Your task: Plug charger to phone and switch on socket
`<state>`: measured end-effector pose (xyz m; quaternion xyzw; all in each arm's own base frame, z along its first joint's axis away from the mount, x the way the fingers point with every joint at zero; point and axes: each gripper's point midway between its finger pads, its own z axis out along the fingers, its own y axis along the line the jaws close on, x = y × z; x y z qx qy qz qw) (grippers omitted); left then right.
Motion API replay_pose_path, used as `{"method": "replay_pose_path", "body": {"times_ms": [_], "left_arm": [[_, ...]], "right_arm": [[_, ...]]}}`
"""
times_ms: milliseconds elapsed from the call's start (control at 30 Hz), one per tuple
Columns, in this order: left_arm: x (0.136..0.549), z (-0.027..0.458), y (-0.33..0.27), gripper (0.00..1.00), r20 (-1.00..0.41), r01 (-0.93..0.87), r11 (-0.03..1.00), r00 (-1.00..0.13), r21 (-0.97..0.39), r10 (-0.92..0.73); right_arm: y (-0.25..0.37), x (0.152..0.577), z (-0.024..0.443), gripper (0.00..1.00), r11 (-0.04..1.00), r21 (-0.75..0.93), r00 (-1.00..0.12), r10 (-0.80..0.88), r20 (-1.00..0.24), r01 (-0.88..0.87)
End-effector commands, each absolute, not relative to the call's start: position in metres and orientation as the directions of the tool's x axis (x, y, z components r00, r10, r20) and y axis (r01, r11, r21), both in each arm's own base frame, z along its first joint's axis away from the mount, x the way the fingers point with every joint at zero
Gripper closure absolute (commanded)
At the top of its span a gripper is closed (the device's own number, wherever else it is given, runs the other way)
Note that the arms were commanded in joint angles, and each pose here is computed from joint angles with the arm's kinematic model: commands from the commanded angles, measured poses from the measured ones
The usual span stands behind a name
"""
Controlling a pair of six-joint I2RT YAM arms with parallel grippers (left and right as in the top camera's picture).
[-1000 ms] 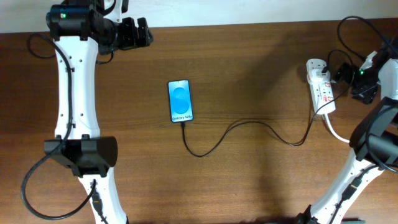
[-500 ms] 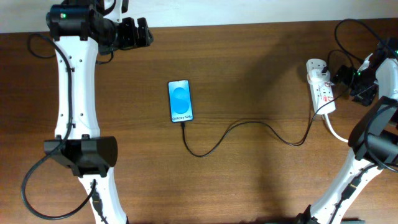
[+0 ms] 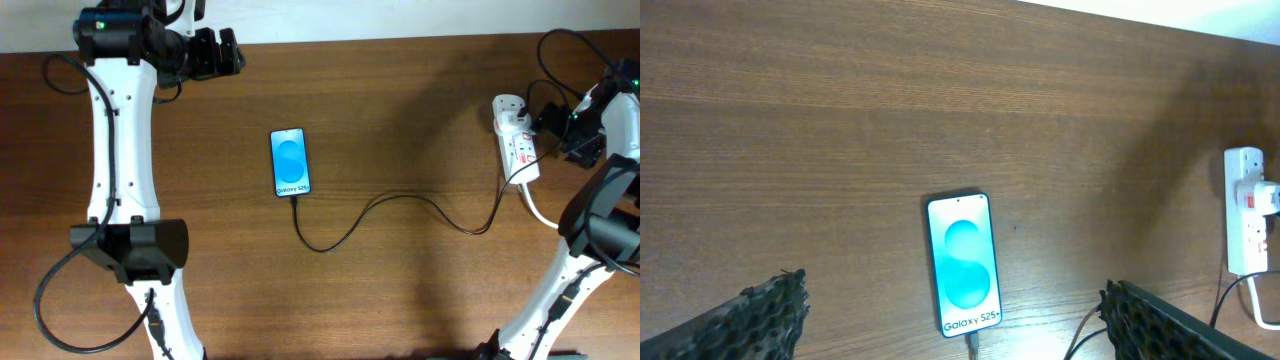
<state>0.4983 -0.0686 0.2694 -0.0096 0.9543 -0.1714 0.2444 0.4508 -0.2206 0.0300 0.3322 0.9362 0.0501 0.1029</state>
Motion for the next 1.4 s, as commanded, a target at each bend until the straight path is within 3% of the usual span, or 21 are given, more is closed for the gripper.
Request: {"method": "replay_pose_path", "body": {"times_ms": [0,600,1367], "left_arm": [[0.500,0.264,-0.069,0.01,-0.452,0.055,0.942,-0.886,-0.331,-0.107],[0.500,0.264,-0.068,0.01,-0.452,0.053,0.942,-0.886,-0.331,-0.109],[0.500,0.264,-0.068,0.01,-0.452,0.052,0.942,-0.885,-0.331,-0.110]], "right_arm": [[-0.214,0.451,0.020,0.01,0.778,0.148,-0.765,0.628,-0.142,0.611],[-0.201,0.430,0.002,0.01,0.755,0.138,-0.757,0.652,-0.049,0.641],[-0.206,0.450,0.004,0.02,0.795,0.180,-0.786,0.604,-0.134,0.580]]}}
